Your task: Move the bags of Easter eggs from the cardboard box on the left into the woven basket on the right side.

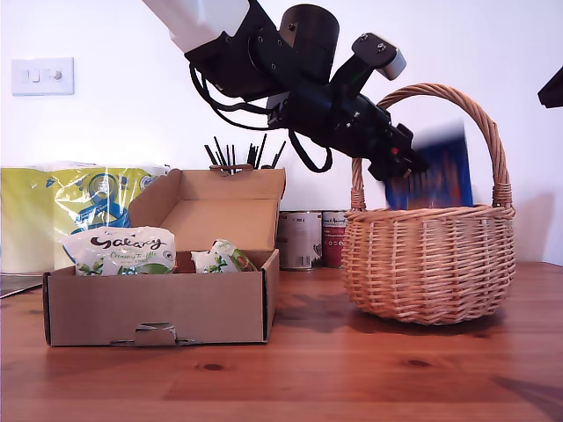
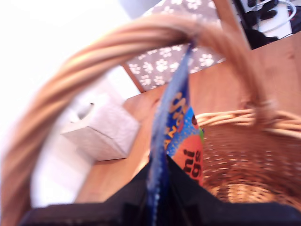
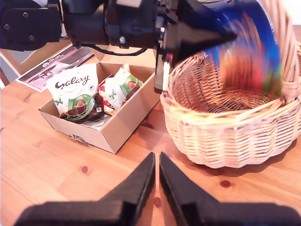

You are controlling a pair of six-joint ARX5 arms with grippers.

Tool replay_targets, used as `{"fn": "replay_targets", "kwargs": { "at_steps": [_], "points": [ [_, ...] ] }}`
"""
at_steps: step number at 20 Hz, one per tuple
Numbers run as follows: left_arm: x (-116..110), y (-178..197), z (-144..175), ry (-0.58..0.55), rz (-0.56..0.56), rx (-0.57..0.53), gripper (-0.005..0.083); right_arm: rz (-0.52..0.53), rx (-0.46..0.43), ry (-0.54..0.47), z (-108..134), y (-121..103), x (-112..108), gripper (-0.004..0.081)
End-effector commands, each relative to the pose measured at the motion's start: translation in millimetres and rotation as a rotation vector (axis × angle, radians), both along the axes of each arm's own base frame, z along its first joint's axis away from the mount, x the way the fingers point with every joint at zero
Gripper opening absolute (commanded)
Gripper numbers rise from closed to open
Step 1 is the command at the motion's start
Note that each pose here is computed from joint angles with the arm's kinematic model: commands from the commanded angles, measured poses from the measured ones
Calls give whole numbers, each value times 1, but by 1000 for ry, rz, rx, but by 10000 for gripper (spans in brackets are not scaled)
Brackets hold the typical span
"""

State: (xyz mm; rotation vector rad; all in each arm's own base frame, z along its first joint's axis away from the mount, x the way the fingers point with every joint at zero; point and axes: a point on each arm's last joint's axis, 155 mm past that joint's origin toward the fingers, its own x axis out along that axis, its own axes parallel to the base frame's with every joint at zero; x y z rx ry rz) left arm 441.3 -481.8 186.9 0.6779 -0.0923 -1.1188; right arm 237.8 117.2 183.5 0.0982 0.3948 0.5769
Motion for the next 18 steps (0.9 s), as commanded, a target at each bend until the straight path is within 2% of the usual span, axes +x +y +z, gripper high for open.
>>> {"fn": "replay_targets", "kwargs": {
  "at_steps": [1, 4, 6, 7, 10, 14, 18],
  "points": [
    [2, -2, -19, 2, -5, 29, 465, 6, -2, -24, 8, 1, 1, -12],
    [-4, 3, -11, 24, -1, 50, 460, 6, -2, -23, 8, 1, 0, -12],
    [-14, 12, 3, 58, -2, 78, 394, 6, -2, -23, 8, 1, 1, -12],
    [-21, 18, 9, 83, -1, 98, 321, 6, -2, -23, 8, 1, 1, -12],
    [-45, 44, 31, 158, 5, 164, -34, 6, -2, -23, 8, 1, 1, -12],
    [-60, 94, 51, 342, 109, 180, -19, 6, -1, -28, 9, 1, 1, -12],
    [-55, 151, 40, 480, 180, 224, -19, 6, -1, -30, 9, 1, 1, -13]
  ]
}}
